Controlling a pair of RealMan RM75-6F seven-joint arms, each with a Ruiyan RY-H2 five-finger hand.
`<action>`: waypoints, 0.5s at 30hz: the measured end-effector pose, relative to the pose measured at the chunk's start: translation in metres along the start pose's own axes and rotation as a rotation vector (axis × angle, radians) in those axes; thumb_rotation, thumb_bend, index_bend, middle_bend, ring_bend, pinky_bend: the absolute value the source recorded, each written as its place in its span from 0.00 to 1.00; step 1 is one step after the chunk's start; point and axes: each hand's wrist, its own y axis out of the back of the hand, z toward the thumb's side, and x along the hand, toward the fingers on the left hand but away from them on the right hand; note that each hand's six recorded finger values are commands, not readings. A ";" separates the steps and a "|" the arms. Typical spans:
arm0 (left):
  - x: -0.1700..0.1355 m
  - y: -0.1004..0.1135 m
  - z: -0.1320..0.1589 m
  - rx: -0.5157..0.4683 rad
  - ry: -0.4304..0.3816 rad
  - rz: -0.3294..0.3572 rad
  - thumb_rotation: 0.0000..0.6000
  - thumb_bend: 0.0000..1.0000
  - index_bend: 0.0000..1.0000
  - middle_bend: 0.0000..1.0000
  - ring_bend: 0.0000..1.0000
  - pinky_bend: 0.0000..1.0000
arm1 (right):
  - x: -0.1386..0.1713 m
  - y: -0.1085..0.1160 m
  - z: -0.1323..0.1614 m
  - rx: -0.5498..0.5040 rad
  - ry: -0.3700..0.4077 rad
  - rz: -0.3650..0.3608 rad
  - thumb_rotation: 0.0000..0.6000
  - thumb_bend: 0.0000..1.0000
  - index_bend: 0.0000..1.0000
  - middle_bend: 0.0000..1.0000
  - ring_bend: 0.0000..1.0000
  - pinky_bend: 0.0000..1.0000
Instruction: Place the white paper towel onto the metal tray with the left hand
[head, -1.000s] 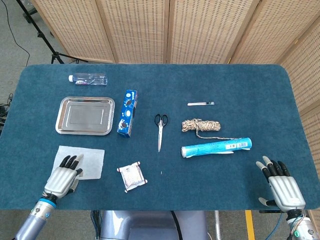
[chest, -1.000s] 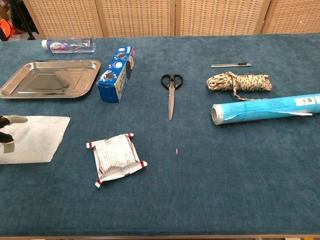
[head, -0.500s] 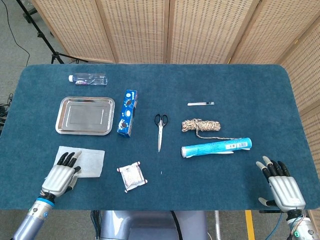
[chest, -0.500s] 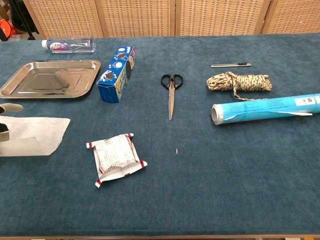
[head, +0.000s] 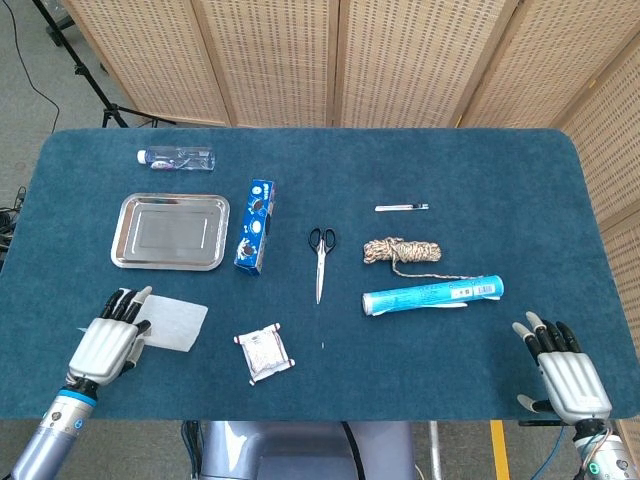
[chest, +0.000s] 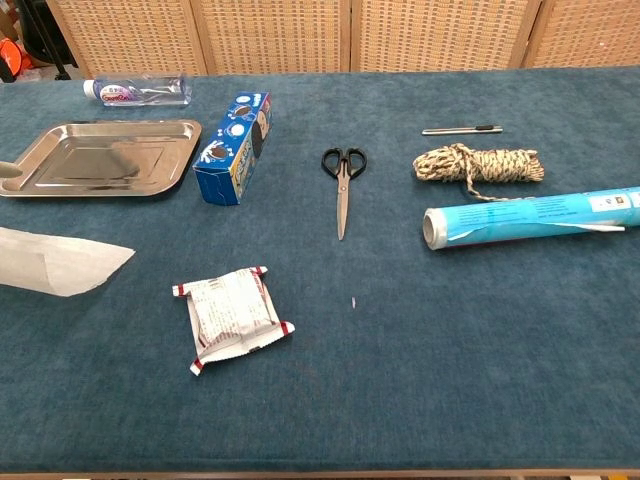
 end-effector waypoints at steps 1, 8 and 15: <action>0.000 0.002 -0.001 0.002 0.002 0.005 1.00 0.59 0.58 0.00 0.00 0.00 | 0.000 0.000 0.000 0.000 0.000 -0.001 1.00 0.00 0.10 0.00 0.00 0.00; 0.003 0.014 -0.003 0.026 0.010 0.044 1.00 0.59 0.58 0.00 0.00 0.00 | 0.000 0.000 0.000 -0.001 -0.001 -0.001 1.00 0.00 0.10 0.00 0.00 0.00; 0.007 0.032 -0.006 0.052 0.021 0.095 1.00 0.59 0.59 0.00 0.00 0.00 | 0.000 0.000 0.000 -0.002 -0.001 -0.002 1.00 0.00 0.10 0.00 0.00 0.00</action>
